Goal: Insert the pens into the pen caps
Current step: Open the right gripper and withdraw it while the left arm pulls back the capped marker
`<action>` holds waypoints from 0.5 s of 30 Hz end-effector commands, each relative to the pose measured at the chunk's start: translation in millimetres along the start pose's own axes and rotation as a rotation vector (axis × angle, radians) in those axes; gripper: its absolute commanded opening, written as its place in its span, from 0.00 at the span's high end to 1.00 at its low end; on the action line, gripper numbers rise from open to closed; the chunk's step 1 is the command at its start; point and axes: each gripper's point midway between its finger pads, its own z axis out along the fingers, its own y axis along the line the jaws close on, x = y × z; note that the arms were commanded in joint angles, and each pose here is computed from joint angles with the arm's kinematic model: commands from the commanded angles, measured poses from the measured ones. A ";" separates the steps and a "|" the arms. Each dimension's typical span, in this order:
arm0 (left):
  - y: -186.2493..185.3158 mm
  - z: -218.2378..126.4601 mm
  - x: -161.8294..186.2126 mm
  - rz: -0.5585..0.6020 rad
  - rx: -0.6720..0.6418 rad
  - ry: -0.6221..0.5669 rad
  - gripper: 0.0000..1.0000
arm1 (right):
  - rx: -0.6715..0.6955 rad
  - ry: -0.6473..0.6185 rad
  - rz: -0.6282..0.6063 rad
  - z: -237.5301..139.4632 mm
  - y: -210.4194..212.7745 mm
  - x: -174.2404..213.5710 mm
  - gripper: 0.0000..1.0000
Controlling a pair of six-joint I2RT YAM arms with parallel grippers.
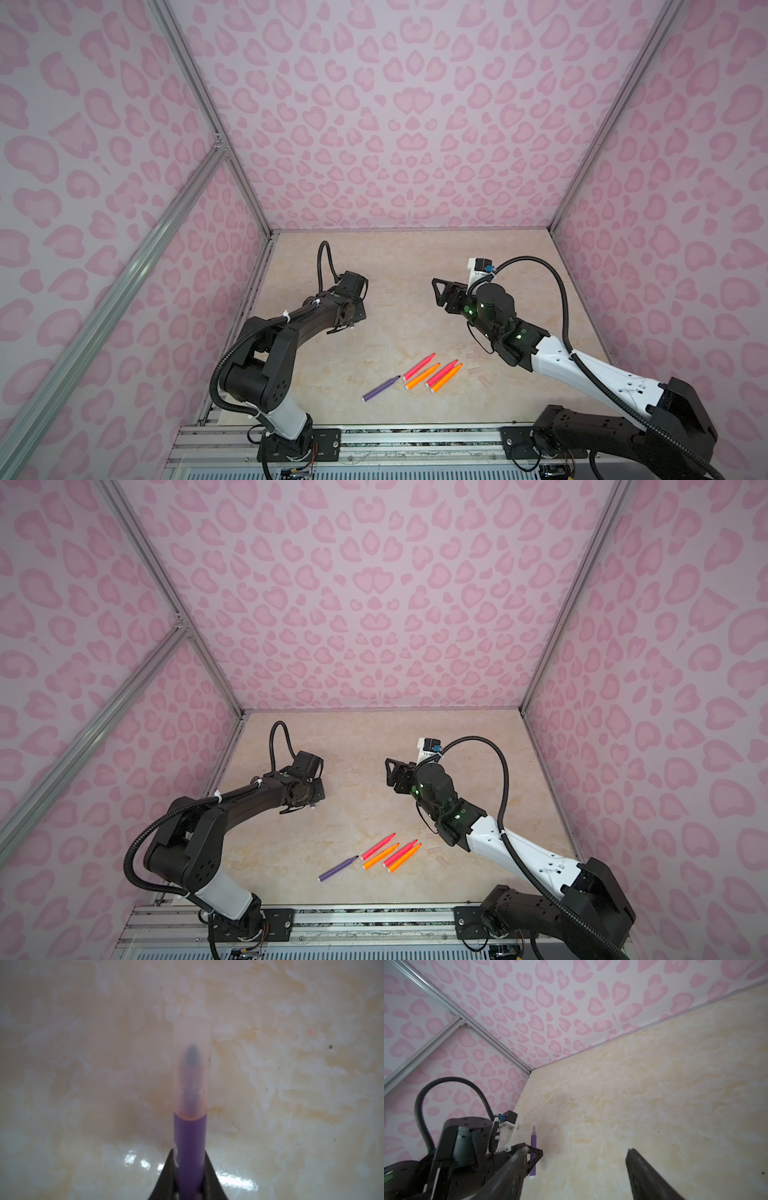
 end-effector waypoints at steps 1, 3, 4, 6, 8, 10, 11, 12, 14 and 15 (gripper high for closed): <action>9.9 9.0 3.6 -0.043 -0.019 0.045 0.96 | 0.033 0.012 -0.007 5.6 -7.0 4.7 0.23; 6.5 14.0 4.8 -0.033 -0.008 0.068 0.96 | 0.034 0.017 -0.003 8.8 -7.7 6.4 0.23; 4.7 15.4 5.6 -0.027 -0.002 0.077 0.96 | 0.030 0.020 -0.004 9.4 -6.3 6.3 0.24; 2.2 17.9 5.2 -0.016 0.001 0.088 0.96 | 0.018 0.030 -0.004 10.4 -2.2 6.2 0.24; 3.4 20.7 5.9 -0.010 -0.012 0.097 0.96 | 0.022 0.040 -0.007 11.1 -1.6 6.4 0.24; 3.8 23.6 7.6 -0.009 -0.020 0.109 0.96 | 0.028 0.048 -0.011 12.3 -3.5 9.1 0.24; 3.8 24.6 7.8 -0.008 -0.021 0.114 0.96 | 0.032 0.048 -0.010 13.2 -5.0 10.4 0.24; 3.7 25.1 8.0 -0.005 -0.023 0.117 0.96 | 0.034 0.048 -0.007 14.0 -6.1 11.6 0.24; 6.0 24.6 8.3 -0.004 -0.034 0.117 0.96 | 0.023 0.053 -0.005 14.6 -4.7 13.3 0.24; 6.7 23.8 8.1 -0.002 -0.037 0.115 0.94 | 0.018 0.054 -0.005 14.8 -3.5 12.9 0.24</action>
